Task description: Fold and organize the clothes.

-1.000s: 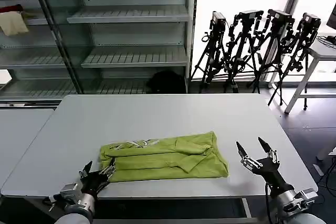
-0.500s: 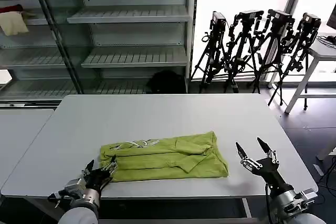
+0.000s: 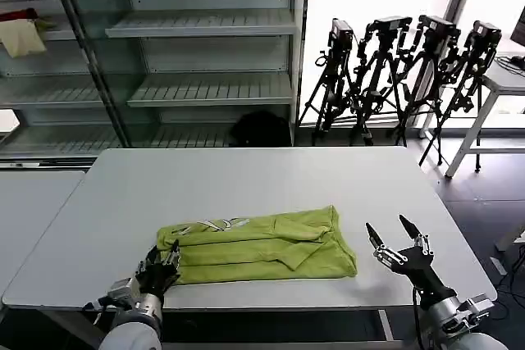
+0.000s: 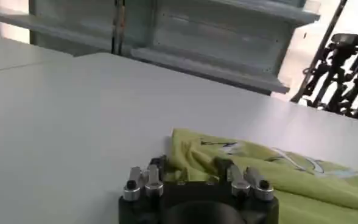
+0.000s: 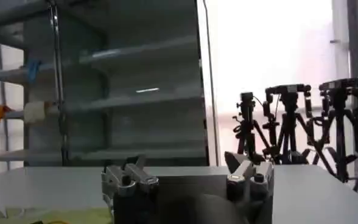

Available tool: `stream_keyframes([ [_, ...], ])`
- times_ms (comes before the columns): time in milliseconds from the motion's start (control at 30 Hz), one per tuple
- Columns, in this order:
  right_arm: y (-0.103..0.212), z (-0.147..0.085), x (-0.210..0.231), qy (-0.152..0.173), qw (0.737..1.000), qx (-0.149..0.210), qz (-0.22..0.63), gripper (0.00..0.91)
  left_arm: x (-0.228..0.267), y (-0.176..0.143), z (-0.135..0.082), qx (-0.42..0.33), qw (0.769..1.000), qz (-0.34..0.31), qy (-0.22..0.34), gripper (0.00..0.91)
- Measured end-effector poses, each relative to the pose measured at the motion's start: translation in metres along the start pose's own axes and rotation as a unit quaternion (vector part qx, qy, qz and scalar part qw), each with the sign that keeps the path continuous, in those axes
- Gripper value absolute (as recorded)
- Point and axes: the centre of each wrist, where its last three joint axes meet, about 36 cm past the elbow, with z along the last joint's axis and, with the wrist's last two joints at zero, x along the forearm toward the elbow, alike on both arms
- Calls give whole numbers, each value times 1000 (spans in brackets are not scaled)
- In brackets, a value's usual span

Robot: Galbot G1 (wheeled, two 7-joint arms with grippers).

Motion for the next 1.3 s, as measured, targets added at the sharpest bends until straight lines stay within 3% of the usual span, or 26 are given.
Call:
stream_keyframes([
  [433, 0, 0, -1, 0, 1000, 0, -2, 907, -2, -16, 19, -19, 1000, 6, 4, 0],
  [767, 3, -2, -3, -1, 1000, -1, -2, 907, 0, -11, 4, -26, 1000, 4, -12, 0],
  [933, 5, -3, -5, -2, 1000, -1, -3, 907, 3, 13, -13, -32, 999, -7, -18, 0],
  [1300, 7, -3, -7, -3, 1000, -3, -7, 907, 3, 103, -69, -58, 996, -59, -43, 0],
])
